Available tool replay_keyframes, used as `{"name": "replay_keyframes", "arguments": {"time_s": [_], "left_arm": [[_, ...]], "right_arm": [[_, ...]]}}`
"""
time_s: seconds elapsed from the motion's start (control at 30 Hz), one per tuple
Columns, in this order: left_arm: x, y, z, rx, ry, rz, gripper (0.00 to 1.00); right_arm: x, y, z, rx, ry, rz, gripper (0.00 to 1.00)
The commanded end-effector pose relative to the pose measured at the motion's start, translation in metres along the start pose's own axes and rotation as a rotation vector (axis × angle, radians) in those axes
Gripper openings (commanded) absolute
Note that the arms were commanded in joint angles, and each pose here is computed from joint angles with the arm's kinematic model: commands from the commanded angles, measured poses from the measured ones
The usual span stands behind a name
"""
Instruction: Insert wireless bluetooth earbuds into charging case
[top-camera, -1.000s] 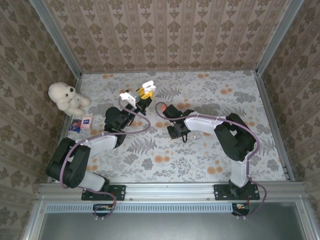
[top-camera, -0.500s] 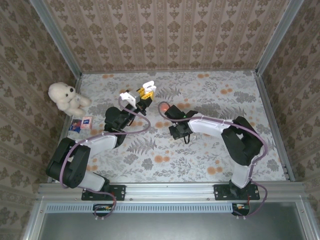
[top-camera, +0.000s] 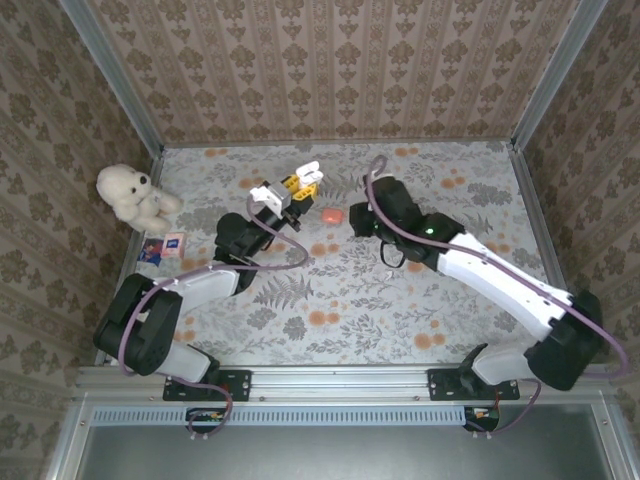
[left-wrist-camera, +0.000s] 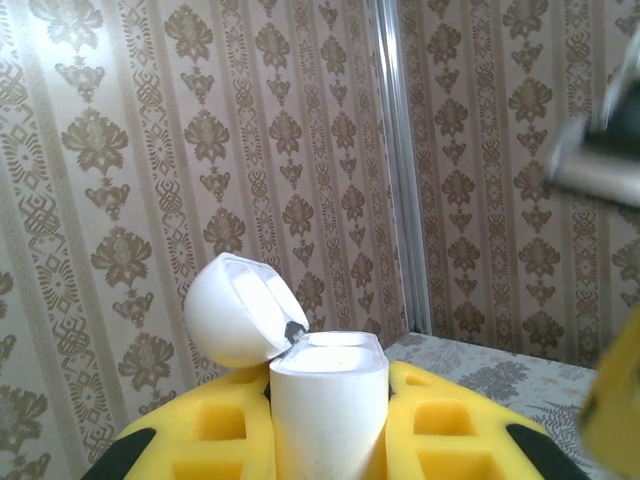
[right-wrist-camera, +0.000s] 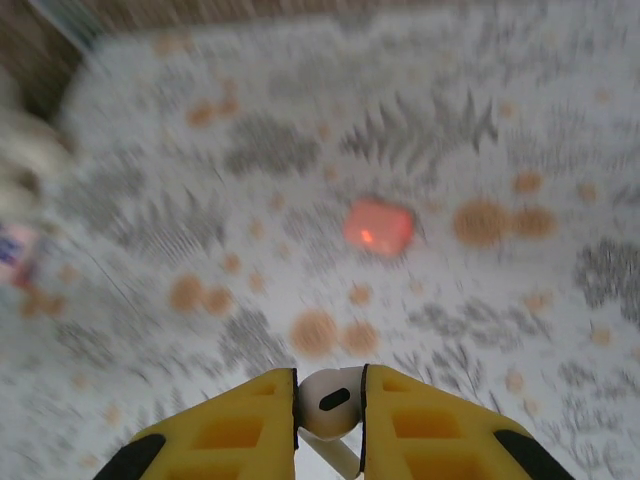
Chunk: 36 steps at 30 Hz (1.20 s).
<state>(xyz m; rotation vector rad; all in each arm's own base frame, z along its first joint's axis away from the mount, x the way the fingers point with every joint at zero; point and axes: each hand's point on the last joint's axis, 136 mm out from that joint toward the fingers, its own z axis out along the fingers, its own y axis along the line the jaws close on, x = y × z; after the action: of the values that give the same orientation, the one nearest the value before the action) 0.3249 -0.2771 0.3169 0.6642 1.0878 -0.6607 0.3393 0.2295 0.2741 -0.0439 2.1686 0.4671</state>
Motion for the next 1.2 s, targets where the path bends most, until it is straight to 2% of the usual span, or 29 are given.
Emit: {"name": "replay_keyframes", "arguments": {"time_s": [0.0, 0.17, 0.4, 0.67, 1.17], "left_arm": [[-0.021, -0.002, 0.012, -0.030, -0.070, 0.106, 0.00], [-0.026, -0.008, 0.027, -0.087, -0.081, 0.175, 0.00], [-0.033, -0.026, 0.049, -0.138, -0.095, 0.282, 0.00], [-0.043, -0.037, 0.071, -0.187, -0.121, 0.292, 0.00], [-0.059, -0.038, 0.080, -0.177, -0.174, 0.163, 0.00]], "right_arm": [[-0.062, 0.012, -0.039, -0.069, -0.228, 0.108, 0.19], [-0.095, 0.024, -0.063, -0.169, -0.377, 0.200, 0.19], [-0.115, 0.026, -0.075, -0.245, -0.516, 0.324, 0.18], [-0.123, 0.025, -0.072, -0.274, -0.568, 0.406, 0.17], [-0.120, 0.025, -0.056, -0.281, -0.580, 0.466, 0.16]]}}
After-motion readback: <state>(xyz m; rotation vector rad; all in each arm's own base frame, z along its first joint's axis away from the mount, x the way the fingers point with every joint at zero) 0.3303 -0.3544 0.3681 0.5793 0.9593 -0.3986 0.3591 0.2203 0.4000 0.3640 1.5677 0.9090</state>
